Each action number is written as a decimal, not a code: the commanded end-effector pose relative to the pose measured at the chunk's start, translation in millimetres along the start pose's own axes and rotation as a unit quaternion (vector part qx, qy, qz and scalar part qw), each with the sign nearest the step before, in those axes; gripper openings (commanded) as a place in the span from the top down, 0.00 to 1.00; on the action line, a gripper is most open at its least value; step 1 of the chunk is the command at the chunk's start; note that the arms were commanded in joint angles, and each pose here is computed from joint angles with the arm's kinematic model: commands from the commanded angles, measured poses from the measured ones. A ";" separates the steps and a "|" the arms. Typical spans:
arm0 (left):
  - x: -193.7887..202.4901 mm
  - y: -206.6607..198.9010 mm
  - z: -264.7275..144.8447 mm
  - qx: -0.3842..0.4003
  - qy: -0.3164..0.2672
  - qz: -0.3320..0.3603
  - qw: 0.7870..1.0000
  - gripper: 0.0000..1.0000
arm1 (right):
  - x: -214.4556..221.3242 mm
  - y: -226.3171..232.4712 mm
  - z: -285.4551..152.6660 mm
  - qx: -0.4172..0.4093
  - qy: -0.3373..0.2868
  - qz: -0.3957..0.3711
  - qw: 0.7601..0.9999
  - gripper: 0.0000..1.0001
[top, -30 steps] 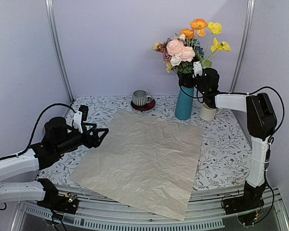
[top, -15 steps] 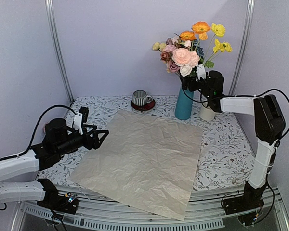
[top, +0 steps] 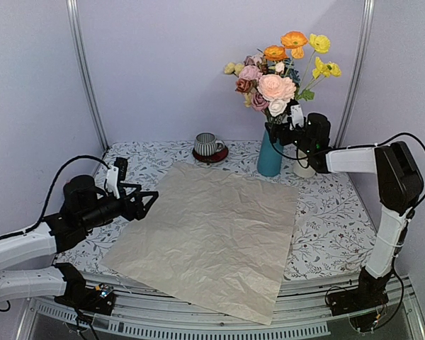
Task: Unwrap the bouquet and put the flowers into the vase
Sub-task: Place the fake flower at the center of the board, then reset both arms
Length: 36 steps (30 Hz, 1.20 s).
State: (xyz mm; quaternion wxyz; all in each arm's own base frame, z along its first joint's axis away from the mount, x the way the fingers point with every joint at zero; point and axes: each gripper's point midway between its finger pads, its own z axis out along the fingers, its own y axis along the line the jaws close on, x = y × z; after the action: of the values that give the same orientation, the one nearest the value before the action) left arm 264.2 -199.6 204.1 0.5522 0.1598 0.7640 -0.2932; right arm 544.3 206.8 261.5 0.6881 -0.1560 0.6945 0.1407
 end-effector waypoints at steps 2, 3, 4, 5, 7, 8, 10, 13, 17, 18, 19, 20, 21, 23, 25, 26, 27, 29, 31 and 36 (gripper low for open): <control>-1.3 0.9 -3.2 0.002 -0.006 -0.002 1.000 0.16 | -0.7 7.9 -19.0 -0.020 0.008 0.016 1.000 0.01; -1.2 1.1 -3.2 0.002 -0.006 -0.002 1.000 0.16 | 4.6 7.9 -23.3 -0.019 0.014 0.018 1.000 0.01; -1.4 2.0 -3.0 0.000 -0.006 -0.002 1.000 0.16 | 6.5 8.6 -28.7 -0.020 0.017 0.020 0.999 0.01; -0.8 2.9 -3.0 -0.002 -0.005 -0.002 1.000 0.16 | 10.4 9.7 -33.8 -0.022 0.022 0.022 0.999 0.01; -0.9 5.3 -2.9 -0.008 -0.005 -0.003 1.000 0.16 | 15.6 12.8 -45.6 -0.027 0.028 0.027 0.999 0.01; -1.1 6.0 -2.7 -0.009 -0.005 -0.002 1.000 0.15 | 17.8 15.0 -51.4 -0.032 0.030 0.027 0.999 0.01; -1.6 7.4 -2.5 -0.012 -0.005 -0.003 1.000 0.15 | 24.0 18.6 -63.0 -0.038 0.038 0.029 0.998 0.01; -2.8 11.1 -2.7 -0.020 -0.005 -0.006 1.000 0.15 | 30.9 23.0 -85.4 -0.044 0.046 0.046 0.997 0.01; -3.4 20.9 -4.4 -0.043 -0.007 -0.011 0.999 0.16 | 31.8 23.9 -121.7 -0.037 0.039 0.050 0.997 0.01; -4.1 25.7 -5.1 -0.055 -0.009 -0.014 0.998 0.16 | 31.6 24.0 -130.3 -0.035 0.038 0.047 0.998 0.01; -5.2 30.8 -5.9 -0.066 -0.011 -0.016 0.998 0.15 | 29.3 23.6 -138.6 -0.032 0.035 0.043 0.998 0.01; -7.3 36.6 -7.1 -0.080 -0.014 -0.017 0.997 0.14 | 29.0 21.9 -146.9 -0.025 0.034 0.039 0.998 0.01; -9.9 42.6 -8.8 -0.097 -0.019 -0.017 0.995 0.13 | 27.2 17.4 -154.7 -0.010 0.032 0.035 0.999 0.01; -15.8 55.2 -13.2 -0.133 -0.033 -0.008 0.991 0.12 | 23.2 5.2 -169.8 0.028 0.029 0.033 0.999 0.01; -21.7 71.2 -19.7 -0.182 -0.049 0.006 0.982 0.10 | 25.6 -9.1 -184.2 0.073 0.030 0.033 0.996 0.01; -23.5 78.3 -23.0 -0.203 -0.054 0.013 0.978 0.08 | 28.2 -16.5 -192.3 0.097 0.030 0.032 0.994 0.01; -25.2 85.6 -27.4 -0.227 -0.060 0.023 0.972 0.04 | 29.5 -22.4 -200.5 0.116 0.027 0.031 0.992 0.01; -28.2 102.3 -39.5 -0.281 -0.077 0.028 0.956 0.02 | 33.0 -32.0 -215.7 0.147 0.024 0.011 0.989 0.01; -27.2 108.1 -47.5 -0.300 -0.090 0.059 0.948 0.02 | 37.7 -37.9 -228.7 0.167 0.020 -0.002 0.986 0.01; -29.6 130.6 -71.5 -0.358 -0.142 0.110 0.916 0.02 | 55.0 -35.2 -249.2 0.164 -0.010 -0.061 0.984 0.01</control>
State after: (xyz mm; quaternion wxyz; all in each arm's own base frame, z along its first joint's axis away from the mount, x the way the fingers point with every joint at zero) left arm 294.4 -89.5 202.0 0.6583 0.0217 0.7511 -0.0453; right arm 342.2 86.6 215.1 0.6891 -0.0708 0.7203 0.0364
